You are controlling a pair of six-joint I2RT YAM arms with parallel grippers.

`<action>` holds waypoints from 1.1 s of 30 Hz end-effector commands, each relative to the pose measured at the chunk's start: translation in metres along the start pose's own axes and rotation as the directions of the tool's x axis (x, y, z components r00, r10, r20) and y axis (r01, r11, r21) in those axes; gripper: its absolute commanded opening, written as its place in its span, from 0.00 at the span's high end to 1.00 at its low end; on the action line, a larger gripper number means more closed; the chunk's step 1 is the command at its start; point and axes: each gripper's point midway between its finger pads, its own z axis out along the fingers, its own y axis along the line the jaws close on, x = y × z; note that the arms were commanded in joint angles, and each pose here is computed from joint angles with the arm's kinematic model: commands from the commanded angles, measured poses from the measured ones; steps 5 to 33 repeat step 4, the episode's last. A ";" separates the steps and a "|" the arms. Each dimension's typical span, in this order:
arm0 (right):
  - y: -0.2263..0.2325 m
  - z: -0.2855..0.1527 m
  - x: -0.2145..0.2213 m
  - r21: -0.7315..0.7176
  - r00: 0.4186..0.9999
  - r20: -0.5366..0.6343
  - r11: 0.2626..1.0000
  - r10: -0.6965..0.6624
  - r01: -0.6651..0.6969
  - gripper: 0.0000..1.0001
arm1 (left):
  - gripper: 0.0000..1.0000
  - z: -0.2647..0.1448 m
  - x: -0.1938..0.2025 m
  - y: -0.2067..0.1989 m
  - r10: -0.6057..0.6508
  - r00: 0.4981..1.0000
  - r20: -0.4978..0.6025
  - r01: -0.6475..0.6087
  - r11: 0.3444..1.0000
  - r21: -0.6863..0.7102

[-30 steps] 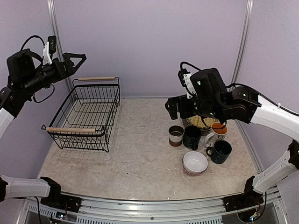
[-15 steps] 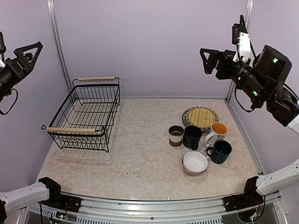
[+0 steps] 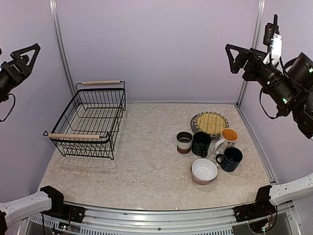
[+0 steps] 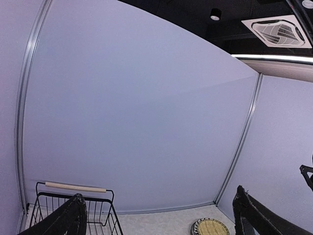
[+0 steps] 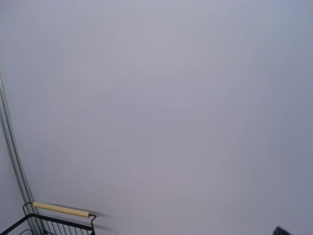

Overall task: Unload the mixed dishes from the dish rack
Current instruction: Reset both arms

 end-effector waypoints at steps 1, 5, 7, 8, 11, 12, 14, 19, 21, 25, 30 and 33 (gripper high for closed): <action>0.004 -0.004 0.000 -0.050 1.000 0.010 0.999 -0.004 0.004 0.00 | 0.01 -0.001 0.001 0.003 0.019 1.000 -0.004 -0.019 1.000 -0.019; 0.001 0.006 0.007 0.024 0.999 -0.053 1.000 -0.006 0.007 0.00 | 0.01 0.000 0.002 0.004 0.017 1.000 -0.007 -0.017 1.000 -0.018; 0.001 0.006 0.007 0.024 0.999 -0.053 1.000 -0.006 0.007 0.00 | 0.01 0.000 0.002 0.004 0.017 1.000 -0.007 -0.017 1.000 -0.018; 0.001 0.006 0.007 0.024 0.999 -0.053 1.000 -0.006 0.007 0.00 | 0.01 0.000 0.002 0.004 0.017 1.000 -0.007 -0.017 1.000 -0.018; 0.001 0.006 0.007 0.024 0.999 -0.053 1.000 -0.006 0.007 0.00 | 0.01 0.000 0.002 0.004 0.017 1.000 -0.007 -0.017 1.000 -0.018; 0.001 0.006 0.007 0.024 0.999 -0.053 1.000 -0.006 0.007 0.00 | 0.01 0.000 0.002 0.004 0.017 1.000 -0.007 -0.017 1.000 -0.018; 0.001 0.006 0.007 0.024 0.999 -0.053 1.000 -0.006 0.007 0.00 | 0.01 0.000 0.002 0.004 0.017 1.000 -0.007 -0.017 1.000 -0.018; 0.001 0.006 0.007 0.024 0.999 -0.053 1.000 -0.006 0.007 0.00 | 0.01 0.000 0.002 0.004 0.017 1.000 -0.007 -0.017 1.000 -0.018; 0.001 0.006 0.007 0.024 0.999 -0.053 1.000 -0.006 0.007 0.00 | 0.01 0.000 0.002 0.004 0.017 1.000 -0.007 -0.017 1.000 -0.018; 0.001 0.006 0.007 0.024 0.999 -0.053 1.000 -0.006 0.007 0.00 | 0.01 0.000 0.002 0.004 0.017 1.000 -0.007 -0.017 1.000 -0.018; 0.001 0.006 0.007 0.024 0.999 -0.053 1.000 -0.006 0.007 0.00 | 0.01 0.000 0.002 0.004 0.017 1.000 -0.007 -0.017 1.000 -0.018; 0.001 0.006 0.007 0.024 0.999 -0.053 1.000 -0.006 0.007 0.00 | 0.01 0.000 0.002 0.004 0.017 1.000 -0.007 -0.017 1.000 -0.018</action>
